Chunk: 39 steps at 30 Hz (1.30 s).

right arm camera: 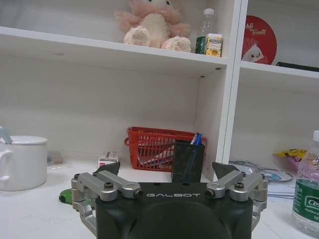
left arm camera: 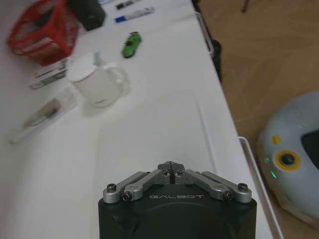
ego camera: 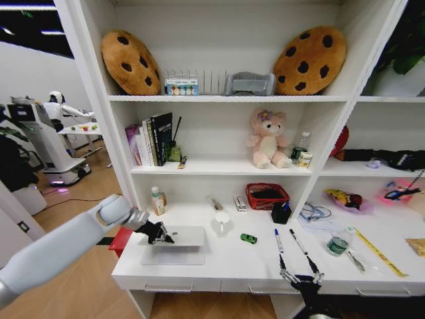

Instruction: Organize the objects on the table.

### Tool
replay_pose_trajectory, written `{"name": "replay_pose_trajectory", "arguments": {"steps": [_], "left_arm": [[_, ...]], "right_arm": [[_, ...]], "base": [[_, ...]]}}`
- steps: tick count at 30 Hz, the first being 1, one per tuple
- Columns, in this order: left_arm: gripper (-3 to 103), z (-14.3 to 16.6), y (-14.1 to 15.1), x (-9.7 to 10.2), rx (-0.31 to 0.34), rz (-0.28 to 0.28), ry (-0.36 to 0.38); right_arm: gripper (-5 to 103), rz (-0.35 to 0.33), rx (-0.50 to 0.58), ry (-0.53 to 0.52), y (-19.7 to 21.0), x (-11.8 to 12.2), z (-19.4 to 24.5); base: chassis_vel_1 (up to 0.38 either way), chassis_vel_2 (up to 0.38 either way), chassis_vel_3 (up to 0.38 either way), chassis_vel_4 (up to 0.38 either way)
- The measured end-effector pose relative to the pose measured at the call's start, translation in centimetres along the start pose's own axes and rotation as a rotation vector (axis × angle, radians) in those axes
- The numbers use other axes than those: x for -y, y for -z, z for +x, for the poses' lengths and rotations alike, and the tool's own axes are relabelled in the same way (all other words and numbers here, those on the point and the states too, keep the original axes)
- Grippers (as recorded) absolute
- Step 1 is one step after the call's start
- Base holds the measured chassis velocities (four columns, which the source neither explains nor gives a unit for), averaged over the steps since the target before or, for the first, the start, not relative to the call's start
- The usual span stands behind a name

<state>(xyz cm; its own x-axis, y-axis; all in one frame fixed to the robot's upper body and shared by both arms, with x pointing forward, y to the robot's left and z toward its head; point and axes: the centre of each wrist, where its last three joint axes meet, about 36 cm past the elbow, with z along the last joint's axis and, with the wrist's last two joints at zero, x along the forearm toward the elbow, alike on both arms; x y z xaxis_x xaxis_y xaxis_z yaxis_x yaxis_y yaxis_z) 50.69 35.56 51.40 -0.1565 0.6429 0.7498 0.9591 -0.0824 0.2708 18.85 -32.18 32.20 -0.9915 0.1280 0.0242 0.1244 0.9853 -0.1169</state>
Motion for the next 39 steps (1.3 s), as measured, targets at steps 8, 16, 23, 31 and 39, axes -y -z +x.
{"name": "replay_pose_trajectory", "arguments": {"steps": [8,16,23,31,39], "left_arm": [[0,3.0,-4.7,6.0,0.044,0.295,0.258],[9,0.7,-4.3,9.6,0.208,0.561,0.642],[36,-0.8,-1.2,14.3,0.259,0.846,1.025],[64,2.1,-0.7,19.5,0.216,0.9,1.258],[96,1.4,3.2,25.3,0.204,0.975,1.288]], "right_arm": [[100,0.001,-0.05,-0.012,1.5,-0.9,-0.4],[100,0.023,-0.058,-0.067,3.9,0.3,0.1],[100,-0.001,-0.063,-0.064,6.2,1.4,-1.0],[100,0.005,-0.061,-0.088,8.0,3.5,-2.8],[100,0.035,0.005,0.036,10.9,5.8,-5.7]], "base": [[0.0,0.0,0.0,0.0],[0.0,0.0,0.0,0.0],[0.0,0.0,0.0,0.0],[0.0,0.0,0.0,0.0],[0.0,0.0,0.0,0.0]]}}
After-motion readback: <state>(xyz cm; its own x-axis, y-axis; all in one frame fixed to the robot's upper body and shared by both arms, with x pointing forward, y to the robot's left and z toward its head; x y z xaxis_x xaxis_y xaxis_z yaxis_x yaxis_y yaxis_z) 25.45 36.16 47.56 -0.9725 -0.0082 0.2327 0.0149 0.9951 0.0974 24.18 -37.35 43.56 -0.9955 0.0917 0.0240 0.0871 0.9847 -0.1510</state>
